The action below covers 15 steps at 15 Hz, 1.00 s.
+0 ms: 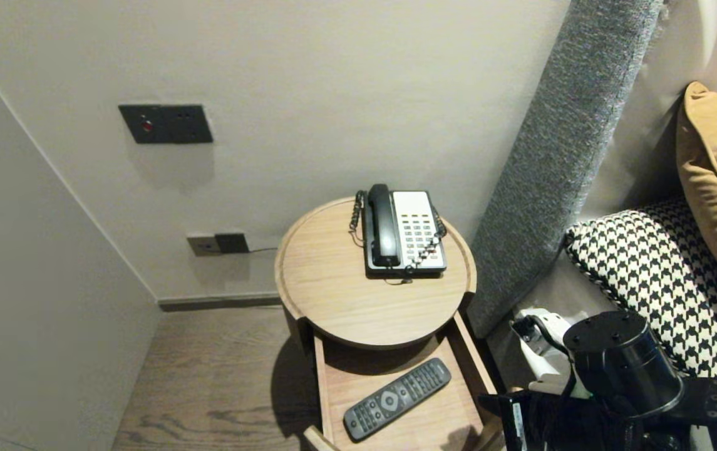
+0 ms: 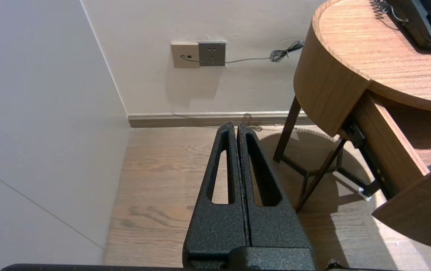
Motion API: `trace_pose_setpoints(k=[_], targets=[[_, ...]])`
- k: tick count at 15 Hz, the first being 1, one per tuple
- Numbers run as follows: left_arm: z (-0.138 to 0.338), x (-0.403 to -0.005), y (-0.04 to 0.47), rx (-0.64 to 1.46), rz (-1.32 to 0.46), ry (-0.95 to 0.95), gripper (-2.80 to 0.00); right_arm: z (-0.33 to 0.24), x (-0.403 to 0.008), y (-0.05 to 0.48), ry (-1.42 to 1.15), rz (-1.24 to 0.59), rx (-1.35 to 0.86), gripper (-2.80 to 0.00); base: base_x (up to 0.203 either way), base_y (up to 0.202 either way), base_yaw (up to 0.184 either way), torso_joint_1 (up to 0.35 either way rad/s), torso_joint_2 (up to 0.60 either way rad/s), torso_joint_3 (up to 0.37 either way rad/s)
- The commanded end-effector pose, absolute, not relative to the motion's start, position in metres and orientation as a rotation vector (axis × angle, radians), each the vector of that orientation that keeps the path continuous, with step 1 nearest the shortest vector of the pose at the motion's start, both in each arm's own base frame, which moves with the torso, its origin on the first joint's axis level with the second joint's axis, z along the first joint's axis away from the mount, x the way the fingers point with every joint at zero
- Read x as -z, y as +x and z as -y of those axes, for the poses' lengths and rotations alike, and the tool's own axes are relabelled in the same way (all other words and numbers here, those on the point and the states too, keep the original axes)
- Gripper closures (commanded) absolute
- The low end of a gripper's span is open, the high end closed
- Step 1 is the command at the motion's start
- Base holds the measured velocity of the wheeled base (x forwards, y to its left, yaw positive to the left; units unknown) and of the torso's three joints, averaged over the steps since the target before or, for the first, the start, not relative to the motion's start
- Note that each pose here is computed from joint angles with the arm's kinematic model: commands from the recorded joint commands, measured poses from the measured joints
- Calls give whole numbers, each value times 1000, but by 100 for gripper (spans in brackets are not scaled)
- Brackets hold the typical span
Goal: Open the nightstand drawer
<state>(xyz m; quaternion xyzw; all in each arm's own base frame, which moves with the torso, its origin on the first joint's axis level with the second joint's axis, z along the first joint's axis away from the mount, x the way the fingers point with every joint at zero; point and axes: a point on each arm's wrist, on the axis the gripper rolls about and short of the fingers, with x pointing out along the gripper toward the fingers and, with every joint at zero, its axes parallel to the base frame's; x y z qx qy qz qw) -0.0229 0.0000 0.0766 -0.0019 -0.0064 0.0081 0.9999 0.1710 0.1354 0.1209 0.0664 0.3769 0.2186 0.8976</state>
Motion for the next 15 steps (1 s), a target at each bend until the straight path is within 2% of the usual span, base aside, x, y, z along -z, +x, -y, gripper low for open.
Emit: trace_pose_setpoints(k=[1, 4, 9, 15], targets=[[0, -77, -23, -17, 12, -5, 0, -136, -129, 174, 120, -756, -466, 0, 0, 0, 0, 0, 0, 0], [0, -77, -23, -17, 14, -5, 0, -143, -141, 185, 48, -743, -507, 0, 0, 0, 0, 0, 0, 0], [0, -77, -23, -17, 12, -5, 0, -144, -138, 219, -65, -728, -608, 0, 0, 0, 0, 0, 0, 0], [0, -77, -23, -17, 14, -5, 0, -126, -119, 234, -175, -754, -703, 0, 0, 0, 0, 0, 0, 0]])
